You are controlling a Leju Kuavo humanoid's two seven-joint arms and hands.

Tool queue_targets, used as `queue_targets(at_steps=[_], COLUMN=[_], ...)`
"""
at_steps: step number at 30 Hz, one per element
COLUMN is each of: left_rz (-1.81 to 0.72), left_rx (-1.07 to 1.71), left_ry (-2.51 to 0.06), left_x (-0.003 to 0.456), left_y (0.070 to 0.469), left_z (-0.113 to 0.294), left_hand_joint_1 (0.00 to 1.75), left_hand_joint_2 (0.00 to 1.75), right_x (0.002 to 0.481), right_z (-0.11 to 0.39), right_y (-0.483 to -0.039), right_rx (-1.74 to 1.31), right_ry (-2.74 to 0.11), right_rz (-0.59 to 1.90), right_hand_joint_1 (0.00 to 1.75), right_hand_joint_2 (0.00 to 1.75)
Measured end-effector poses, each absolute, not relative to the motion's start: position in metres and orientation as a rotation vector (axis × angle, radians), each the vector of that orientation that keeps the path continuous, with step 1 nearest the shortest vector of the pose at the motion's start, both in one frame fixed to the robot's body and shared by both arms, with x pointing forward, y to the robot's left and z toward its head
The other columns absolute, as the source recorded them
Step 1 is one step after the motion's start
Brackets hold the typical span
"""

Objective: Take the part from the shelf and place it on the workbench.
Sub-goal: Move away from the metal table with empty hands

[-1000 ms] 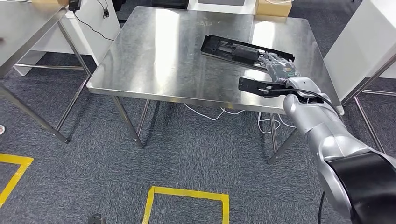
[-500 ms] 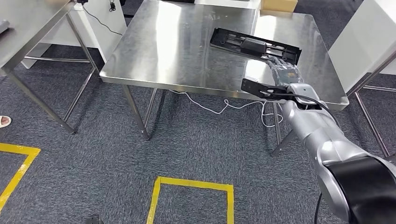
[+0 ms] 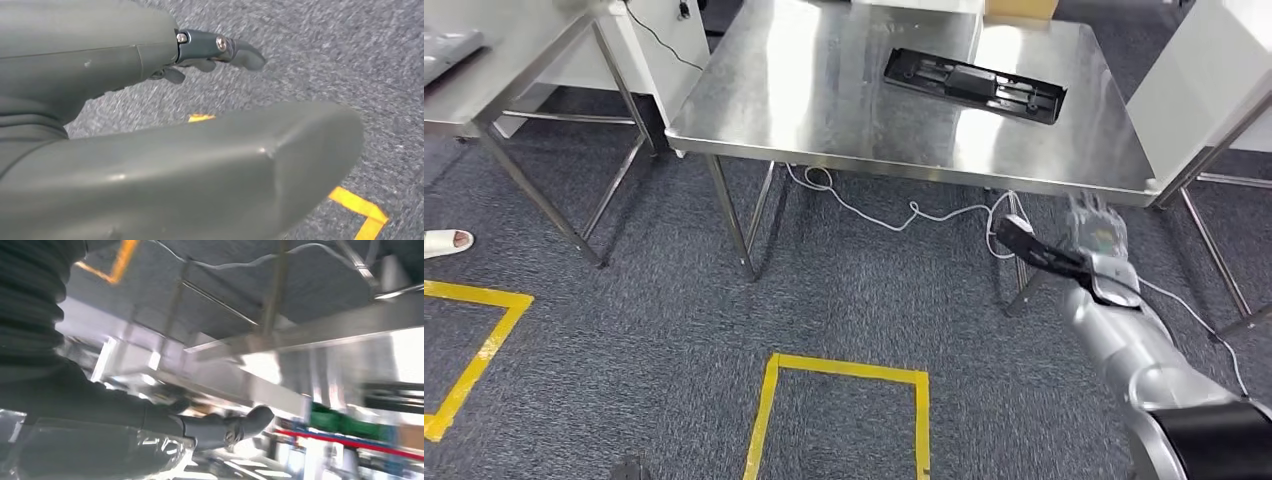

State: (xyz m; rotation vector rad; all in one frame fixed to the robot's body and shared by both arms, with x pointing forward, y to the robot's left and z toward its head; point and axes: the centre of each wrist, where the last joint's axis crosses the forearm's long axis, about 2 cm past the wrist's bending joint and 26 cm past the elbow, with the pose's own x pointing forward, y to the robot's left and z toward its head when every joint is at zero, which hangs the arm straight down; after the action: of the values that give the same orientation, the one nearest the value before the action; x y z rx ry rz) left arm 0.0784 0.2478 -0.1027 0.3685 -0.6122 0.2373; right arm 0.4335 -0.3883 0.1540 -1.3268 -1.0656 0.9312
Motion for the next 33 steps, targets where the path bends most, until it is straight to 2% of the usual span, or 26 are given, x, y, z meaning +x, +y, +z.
queue_targets(at_steps=[6, 12, 19, 31, 33], left_rz=[0.230, 0.219, 0.202, 0.199, 0.197], left_rx=[0.374, 0.370, 0.373, 0.382, 0.387], left_ry=[-0.610, -0.627, -0.629, -0.633, -0.627], left_x=[0.075, 0.081, 0.079, 0.078, 0.075], left_y=[0.251, 0.252, 0.255, 0.258, 0.260], left_z=[-0.104, -0.103, -0.103, -0.104, -0.104], left_hand_joint_1=[0.00, 0.00, 0.00, 0.00, 0.00], left_hand_joint_2=[0.00, 0.00, 0.00, 0.00, 0.00], right_x=[0.380, 0.331, 0.231, 0.191, 0.179], right_z=[0.088, 0.044, -0.025, -0.047, -0.054], right_y=[-0.405, -0.427, -0.437, -0.434, -0.427], right_rx=[-1.316, -1.259, -1.131, -1.040, -1.011], right_ry=[-0.980, -0.825, -0.614, -0.490, -0.466], right_rz=[0.843, 0.756, 0.677, 0.575, 0.559], right_hand_joint_1=[0.00, 0.00, 0.00, 0.00, 0.00], right_hand_joint_2=[1.75, 1.75, 1.75, 1.75, 0.87])
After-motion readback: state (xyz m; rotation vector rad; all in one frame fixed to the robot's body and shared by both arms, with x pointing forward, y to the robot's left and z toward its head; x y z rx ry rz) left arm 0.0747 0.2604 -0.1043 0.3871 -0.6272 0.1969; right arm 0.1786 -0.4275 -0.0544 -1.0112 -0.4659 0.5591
